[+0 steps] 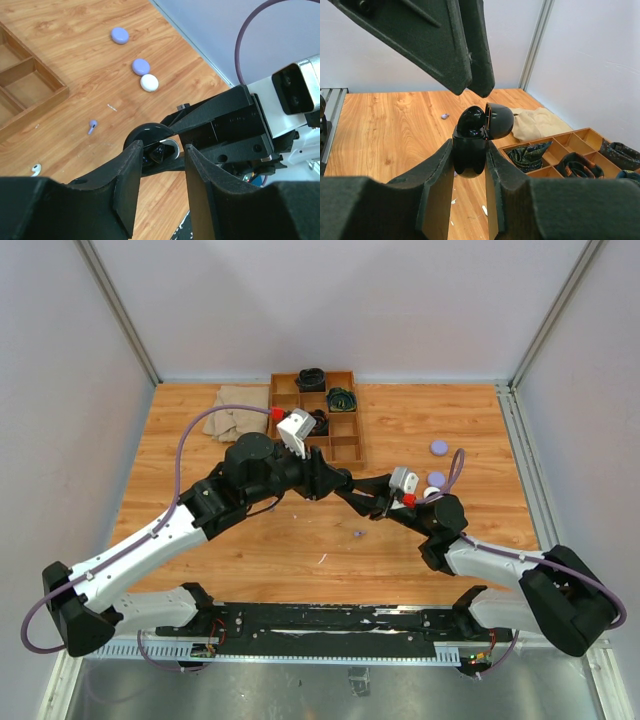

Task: Insert the wireless bluetooth earbuds into the charging case
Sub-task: Place the earbud in the charging case.

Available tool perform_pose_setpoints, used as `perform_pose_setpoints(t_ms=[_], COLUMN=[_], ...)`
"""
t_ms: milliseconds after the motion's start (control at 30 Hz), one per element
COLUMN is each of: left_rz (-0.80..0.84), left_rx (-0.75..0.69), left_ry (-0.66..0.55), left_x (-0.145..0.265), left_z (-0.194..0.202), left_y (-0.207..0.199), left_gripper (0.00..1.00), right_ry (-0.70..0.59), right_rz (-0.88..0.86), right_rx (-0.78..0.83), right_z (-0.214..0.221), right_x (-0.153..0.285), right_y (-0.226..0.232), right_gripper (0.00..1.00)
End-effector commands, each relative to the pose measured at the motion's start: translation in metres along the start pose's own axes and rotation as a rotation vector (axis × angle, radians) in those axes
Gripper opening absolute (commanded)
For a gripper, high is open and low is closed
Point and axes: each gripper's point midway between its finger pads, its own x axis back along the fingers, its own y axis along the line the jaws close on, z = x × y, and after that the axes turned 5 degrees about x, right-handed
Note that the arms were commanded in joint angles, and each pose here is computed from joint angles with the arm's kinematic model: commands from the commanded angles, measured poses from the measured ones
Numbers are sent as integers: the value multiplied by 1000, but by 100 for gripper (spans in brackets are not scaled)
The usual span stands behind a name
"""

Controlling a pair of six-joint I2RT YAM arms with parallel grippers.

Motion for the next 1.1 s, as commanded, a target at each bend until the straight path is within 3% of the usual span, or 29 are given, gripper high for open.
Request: perform_pose_setpoints(t_ms=[0, 733, 1067], left_rz=[44, 66, -56], left_rx=[-16, -51, -72], left_ry=[23, 55, -41], left_x=[2, -3, 23], left_z=[-3, 0, -22], left_y=[-12, -15, 3], left_gripper=[44, 45, 67], right_ry=[-90, -90, -83], right_rz=[-21, -42, -42], right_rx=[37, 30, 12], right_z=[-27, -27, -24], right_x=[-11, -10, -9], right_y=[0, 4, 5], right_gripper=[1, 1, 1])
